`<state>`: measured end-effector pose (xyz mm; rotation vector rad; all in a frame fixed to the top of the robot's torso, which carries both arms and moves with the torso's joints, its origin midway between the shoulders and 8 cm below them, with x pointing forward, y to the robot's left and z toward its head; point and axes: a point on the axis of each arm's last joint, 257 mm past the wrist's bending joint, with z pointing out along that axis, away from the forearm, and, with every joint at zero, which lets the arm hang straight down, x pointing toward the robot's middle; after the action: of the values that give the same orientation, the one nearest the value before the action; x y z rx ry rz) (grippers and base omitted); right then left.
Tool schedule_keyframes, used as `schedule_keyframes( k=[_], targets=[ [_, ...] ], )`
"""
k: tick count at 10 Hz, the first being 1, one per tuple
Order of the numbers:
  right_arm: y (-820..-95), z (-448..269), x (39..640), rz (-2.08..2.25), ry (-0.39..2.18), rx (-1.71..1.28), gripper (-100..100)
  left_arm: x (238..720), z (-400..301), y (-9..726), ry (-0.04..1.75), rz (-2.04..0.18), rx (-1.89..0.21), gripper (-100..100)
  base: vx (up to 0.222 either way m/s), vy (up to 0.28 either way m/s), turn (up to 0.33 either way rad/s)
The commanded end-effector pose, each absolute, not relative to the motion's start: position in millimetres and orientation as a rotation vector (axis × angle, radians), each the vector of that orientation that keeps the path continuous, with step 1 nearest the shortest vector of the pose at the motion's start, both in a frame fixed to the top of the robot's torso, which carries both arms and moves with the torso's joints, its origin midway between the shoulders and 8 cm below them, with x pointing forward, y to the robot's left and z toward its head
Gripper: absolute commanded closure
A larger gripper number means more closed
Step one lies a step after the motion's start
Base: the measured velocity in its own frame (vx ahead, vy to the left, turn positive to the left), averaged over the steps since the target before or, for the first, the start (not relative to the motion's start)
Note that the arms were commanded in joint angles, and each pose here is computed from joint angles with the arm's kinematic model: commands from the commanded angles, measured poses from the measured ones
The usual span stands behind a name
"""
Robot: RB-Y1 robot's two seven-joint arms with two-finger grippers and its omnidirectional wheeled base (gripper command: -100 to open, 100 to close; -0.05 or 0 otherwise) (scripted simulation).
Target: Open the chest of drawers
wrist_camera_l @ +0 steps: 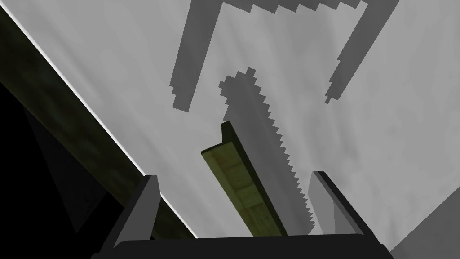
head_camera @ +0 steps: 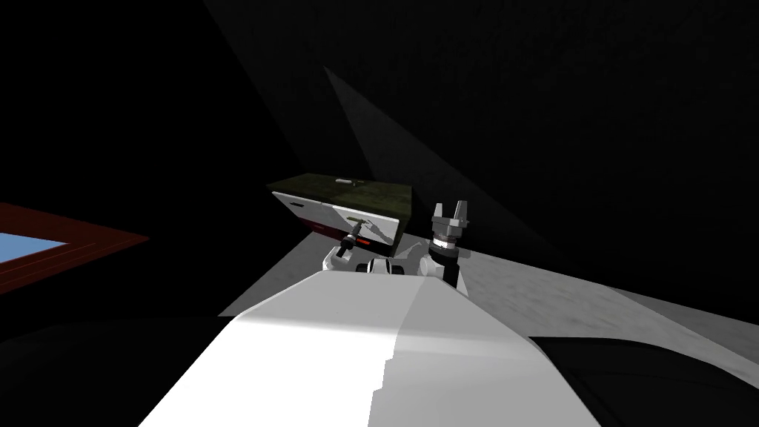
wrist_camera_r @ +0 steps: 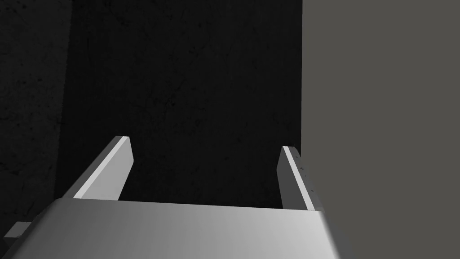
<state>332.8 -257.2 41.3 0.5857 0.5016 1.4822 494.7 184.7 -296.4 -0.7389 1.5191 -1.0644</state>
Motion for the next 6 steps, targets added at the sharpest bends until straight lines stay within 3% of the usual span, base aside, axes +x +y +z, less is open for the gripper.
schedule_keyframes(
  k=[1,6],
  targets=[
    [-257.2,41.3,332.9,1.482,0.502,0.586,0,494.7,-296.3,184.6,1.519,-1.065,-0.739,100,0.012,0.000,0.000],
    [-257.2,41.3,333.0,1.482,0.502,0.586,0,489.9,-293.8,182.7,1.527,-1.070,-0.734,100,-0.164,0.039,0.020]
  ],
)
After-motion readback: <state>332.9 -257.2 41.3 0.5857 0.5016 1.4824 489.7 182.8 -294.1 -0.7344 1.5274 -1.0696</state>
